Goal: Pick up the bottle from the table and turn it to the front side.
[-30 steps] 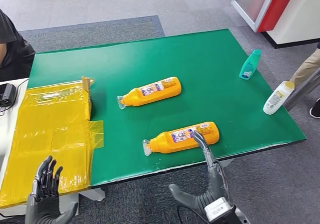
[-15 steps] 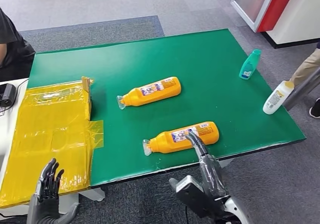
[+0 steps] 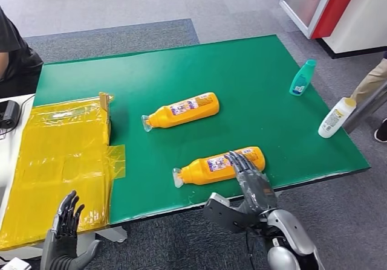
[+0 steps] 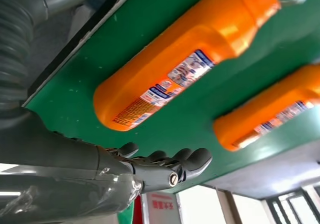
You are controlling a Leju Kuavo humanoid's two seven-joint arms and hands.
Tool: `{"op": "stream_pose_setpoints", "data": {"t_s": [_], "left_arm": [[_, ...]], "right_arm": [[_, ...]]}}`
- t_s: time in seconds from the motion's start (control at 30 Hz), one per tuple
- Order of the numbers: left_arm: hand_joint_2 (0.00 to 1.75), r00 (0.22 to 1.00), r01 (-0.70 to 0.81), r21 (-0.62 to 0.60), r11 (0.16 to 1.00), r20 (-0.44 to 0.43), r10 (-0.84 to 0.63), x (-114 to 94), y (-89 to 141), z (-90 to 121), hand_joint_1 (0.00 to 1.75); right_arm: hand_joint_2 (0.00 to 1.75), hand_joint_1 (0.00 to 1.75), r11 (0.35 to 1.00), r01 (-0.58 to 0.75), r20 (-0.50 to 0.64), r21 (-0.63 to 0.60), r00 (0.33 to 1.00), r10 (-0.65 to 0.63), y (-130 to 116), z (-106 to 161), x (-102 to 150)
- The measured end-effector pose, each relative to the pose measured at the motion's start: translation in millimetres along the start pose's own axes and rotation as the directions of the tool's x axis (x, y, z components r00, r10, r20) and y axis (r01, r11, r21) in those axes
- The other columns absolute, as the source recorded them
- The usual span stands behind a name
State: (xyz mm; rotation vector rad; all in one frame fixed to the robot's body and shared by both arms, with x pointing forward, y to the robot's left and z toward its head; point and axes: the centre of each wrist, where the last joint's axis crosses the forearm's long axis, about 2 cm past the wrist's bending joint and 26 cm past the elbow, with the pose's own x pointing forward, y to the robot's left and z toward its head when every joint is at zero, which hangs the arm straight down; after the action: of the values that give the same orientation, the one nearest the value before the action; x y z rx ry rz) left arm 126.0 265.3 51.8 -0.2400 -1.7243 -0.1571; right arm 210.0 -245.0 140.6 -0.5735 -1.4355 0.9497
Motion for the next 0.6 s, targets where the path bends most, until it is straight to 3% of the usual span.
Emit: {"op": "stream_pose_setpoints", "data": {"t_s": [0.37, 0.6], "left_arm": [[1.75, 1.0, 0.016, -0.024, 1.0, 0.015, -0.016, -7.6, 2.0, -22.6, 0.0], [1.75, 1.0, 0.017, -0.051, 0.999, 0.007, -0.017, -11.5, 0.3, -24.1, 0.0]], "right_arm": [[1.75, 0.0, 0.973, -0.187, -0.09, 0.137, 0.976, 0.201, -10.2, -62.2, -23.5], [1.75, 0.0, 0.953, -0.251, -0.122, 0.169, 0.954, 0.273, -12.5, -77.6, -31.3]]}}
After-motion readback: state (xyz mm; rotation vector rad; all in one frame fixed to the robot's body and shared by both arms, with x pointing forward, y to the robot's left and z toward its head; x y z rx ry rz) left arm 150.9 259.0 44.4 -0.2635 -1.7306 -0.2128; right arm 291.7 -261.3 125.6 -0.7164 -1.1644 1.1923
